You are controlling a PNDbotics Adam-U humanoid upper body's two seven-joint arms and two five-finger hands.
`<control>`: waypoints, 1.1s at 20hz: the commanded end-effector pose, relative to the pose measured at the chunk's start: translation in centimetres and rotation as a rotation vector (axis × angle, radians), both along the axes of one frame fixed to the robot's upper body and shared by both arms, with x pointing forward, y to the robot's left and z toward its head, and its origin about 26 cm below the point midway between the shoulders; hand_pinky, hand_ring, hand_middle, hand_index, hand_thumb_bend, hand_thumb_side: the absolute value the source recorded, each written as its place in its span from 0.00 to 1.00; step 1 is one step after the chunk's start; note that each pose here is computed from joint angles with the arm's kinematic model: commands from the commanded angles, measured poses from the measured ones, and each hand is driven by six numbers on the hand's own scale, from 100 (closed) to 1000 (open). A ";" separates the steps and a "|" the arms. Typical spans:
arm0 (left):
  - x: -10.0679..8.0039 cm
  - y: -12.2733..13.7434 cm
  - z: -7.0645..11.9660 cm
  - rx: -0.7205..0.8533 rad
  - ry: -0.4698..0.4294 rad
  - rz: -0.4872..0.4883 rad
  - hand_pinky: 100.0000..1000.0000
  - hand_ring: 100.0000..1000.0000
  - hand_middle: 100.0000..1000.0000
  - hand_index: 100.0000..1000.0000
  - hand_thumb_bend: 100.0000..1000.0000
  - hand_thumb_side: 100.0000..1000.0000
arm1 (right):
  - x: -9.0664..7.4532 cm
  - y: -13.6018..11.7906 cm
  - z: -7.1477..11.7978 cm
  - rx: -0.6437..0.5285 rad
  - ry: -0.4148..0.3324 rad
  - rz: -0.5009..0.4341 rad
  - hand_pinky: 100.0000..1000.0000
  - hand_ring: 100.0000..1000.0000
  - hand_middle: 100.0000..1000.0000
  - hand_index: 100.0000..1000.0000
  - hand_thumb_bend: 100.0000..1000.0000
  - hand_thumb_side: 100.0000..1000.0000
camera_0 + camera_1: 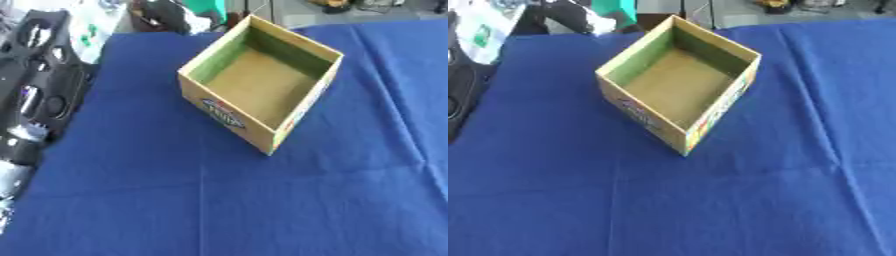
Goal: Pick up objects on the table and place them in the box.
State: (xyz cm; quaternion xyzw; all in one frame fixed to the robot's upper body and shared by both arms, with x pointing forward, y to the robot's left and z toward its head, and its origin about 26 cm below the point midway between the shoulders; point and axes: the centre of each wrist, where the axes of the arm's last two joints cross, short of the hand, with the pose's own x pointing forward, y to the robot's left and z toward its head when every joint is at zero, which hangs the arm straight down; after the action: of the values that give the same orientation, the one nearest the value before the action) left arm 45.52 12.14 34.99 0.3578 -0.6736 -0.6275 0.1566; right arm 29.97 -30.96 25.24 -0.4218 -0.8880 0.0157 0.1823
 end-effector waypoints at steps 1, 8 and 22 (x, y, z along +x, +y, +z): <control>-0.4 -1.9 1.0 -0.015 -0.019 -0.039 0.36 0.38 0.30 0.53 0.00 0.52 | -0.2 0.1 1.1 -0.016 -0.028 0.020 0.67 0.67 0.53 0.63 0.00 0.89; 0.7 -4.1 -1.4 0.012 0.012 -0.039 0.38 0.39 0.32 0.55 0.00 0.53 | -0.1 0.5 1.4 -0.014 -0.040 0.043 0.67 0.67 0.53 0.63 0.00 0.89; 2.9 -4.2 -7.4 0.109 -0.014 0.022 0.42 0.44 0.40 0.63 0.00 0.58 | 0.0 0.9 1.7 -0.009 -0.062 0.067 0.67 0.67 0.53 0.63 0.00 0.89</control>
State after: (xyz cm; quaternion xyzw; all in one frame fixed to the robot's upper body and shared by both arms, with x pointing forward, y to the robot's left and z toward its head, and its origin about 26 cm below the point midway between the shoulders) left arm 48.49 7.92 26.49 0.3667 -0.6287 -0.6692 0.1501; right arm 30.26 -30.14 26.18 -0.3960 -0.9027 0.0118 0.1676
